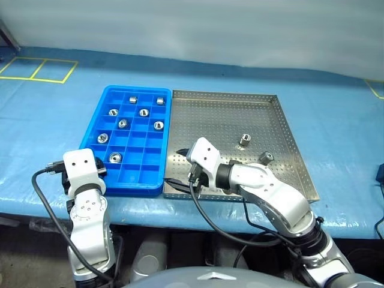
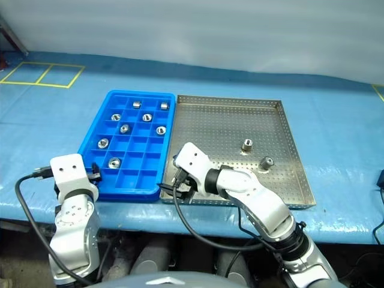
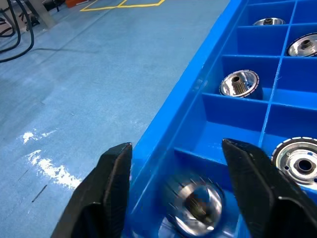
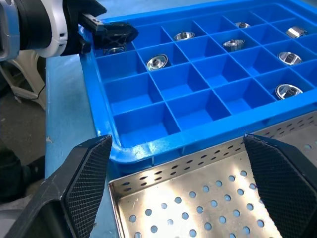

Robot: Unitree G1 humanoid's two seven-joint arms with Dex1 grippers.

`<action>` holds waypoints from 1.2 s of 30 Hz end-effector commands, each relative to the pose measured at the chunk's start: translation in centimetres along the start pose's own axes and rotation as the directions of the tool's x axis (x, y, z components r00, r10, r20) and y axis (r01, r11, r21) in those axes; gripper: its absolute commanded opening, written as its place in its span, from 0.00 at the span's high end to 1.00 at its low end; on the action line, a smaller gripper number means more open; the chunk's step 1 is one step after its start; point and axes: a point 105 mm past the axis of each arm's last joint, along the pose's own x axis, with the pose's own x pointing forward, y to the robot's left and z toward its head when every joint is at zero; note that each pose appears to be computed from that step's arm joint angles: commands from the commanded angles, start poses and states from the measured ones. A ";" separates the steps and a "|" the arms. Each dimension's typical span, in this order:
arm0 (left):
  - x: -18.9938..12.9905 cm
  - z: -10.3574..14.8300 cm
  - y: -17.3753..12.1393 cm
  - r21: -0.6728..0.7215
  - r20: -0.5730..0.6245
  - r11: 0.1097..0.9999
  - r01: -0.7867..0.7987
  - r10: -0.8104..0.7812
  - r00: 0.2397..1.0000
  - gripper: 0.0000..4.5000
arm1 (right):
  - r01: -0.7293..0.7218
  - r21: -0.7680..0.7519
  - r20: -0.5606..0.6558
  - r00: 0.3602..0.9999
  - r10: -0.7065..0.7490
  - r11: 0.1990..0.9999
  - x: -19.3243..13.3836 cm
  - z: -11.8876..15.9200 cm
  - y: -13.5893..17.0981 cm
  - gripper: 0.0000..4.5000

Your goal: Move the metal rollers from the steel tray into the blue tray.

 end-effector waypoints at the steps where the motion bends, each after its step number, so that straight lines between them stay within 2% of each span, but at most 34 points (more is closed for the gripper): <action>1: -0.1 2.7 -1.5 -0.063 0.113 0.995 0.075 -0.068 0.991 0.01 | 0.133 0.014 0.065 0.989 -0.134 0.991 -2.0 1.3 -1.4 0.00; 3: -0.4 5.0 -3.0 -0.114 0.210 0.977 0.183 -0.156 0.965 0.01 | 0.257 0.054 0.076 0.962 -0.261 0.965 -3.3 1.4 -3.2 0.00; 6: -1.1 7.5 -5.3 -0.124 0.324 0.924 0.361 -0.306 0.895 0.01 | 0.460 0.123 0.057 0.881 -0.469 0.879 -4.9 1.0 -6.6 0.00; 8: -2.1 8.4 -7.8 -0.067 0.370 0.846 0.529 -0.472 0.800 0.01 | 0.624 0.144 0.008 0.776 -0.631 0.768 -6.0 0.3 -9.5 0.00; 10: -3.5 8.4 -10.2 -0.025 0.369 0.726 0.687 -0.632 0.682 0.01 | 0.733 0.170 -0.026 0.672 -0.740 0.659 -6.8 -0.2 -11.9 0.00; 12: -4.9 8.3 -11.9 0.044 0.355 0.628 0.777 -0.736 0.576 0.01 | 0.792 0.177 -0.062 0.602 -0.796 0.585 -7.0 -0.8 -13.4 0.00; 15: -7.5 7.5 -14.0 0.117 0.311 0.444 0.889 -0.866 0.391 0.01 | 0.827 0.224 -0.093 0.545 -0.833 0.516 -6.6 -1.5 -15.2 0.00; 19: -10.1 6.3 -15.1 0.161 0.242 0.252 0.954 -0.948 0.209 0.01 | 0.843 0.269 -0.143 0.514 -0.846 0.467 -5.6 -3.2 -16.7 0.00; 23: -10.8 5.6 -15.3 0.159 0.213 0.209 0.965 -0.962 0.173 0.01 | 0.841 0.286 -0.196 0.520 -0.831 0.459 -4.5 -5.2 -17.3 0.00; 29: -10.8 5.4 -14.9 0.139 0.218 0.233 0.963 -0.955 0.199 0.01 | 0.848 0.293 -0.279 0.517 -0.809 0.441 -3.9 -8.1 -17.2 0.00; 36: -10.8 5.2 -14.9 0.136 0.216 0.247 0.959 -0.952 0.215 0.01 | 0.832 0.312 -0.289 0.544 -0.788 0.459 -3.2 -8.7 -16.7 0.00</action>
